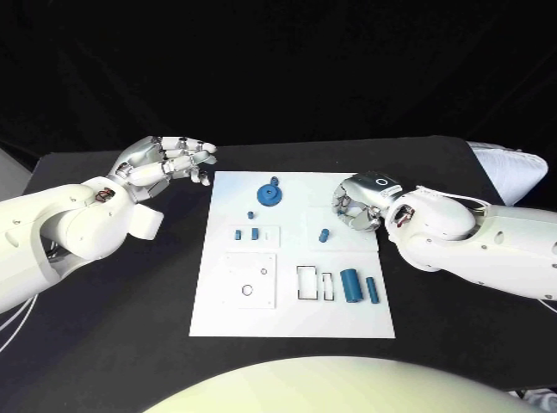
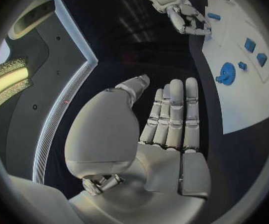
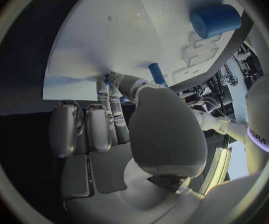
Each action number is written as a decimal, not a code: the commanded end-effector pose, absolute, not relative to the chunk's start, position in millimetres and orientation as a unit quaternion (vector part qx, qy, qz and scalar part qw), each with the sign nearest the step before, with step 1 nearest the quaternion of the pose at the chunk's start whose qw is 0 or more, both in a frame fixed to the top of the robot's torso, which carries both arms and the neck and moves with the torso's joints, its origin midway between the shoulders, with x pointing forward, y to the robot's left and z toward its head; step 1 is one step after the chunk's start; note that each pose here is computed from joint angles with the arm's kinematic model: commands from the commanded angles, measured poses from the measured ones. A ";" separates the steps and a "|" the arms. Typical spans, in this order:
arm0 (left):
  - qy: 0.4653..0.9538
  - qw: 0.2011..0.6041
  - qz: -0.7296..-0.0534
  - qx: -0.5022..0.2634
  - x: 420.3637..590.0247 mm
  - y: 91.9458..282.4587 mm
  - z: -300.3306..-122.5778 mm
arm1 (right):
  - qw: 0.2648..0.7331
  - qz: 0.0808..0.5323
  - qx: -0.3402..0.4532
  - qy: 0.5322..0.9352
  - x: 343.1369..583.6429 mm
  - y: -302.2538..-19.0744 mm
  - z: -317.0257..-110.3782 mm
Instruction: Assemble the parts on the task board
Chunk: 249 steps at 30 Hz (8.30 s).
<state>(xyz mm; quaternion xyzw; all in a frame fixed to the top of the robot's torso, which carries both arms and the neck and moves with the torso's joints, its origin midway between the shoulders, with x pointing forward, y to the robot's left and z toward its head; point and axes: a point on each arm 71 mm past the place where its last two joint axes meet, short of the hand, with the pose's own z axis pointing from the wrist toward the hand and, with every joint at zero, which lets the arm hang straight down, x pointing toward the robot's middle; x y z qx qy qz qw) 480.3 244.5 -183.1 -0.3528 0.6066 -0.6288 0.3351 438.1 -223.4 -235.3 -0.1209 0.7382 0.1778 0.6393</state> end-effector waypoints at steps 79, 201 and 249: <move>0.610 0.322 -0.632 -0.353 478.1 238.8 -188.0 | 0.594 0.368 -0.143 0.701 362.9 -92.5 -262.7; 0.617 0.311 -0.630 -0.355 476.7 240.1 -192.6 | 0.587 0.279 -0.106 0.752 407.6 -198.0 -230.2; 0.614 0.314 -0.630 -0.356 478.0 237.9 -193.0 | 0.528 0.438 -0.074 0.724 384.5 -108.4 -212.7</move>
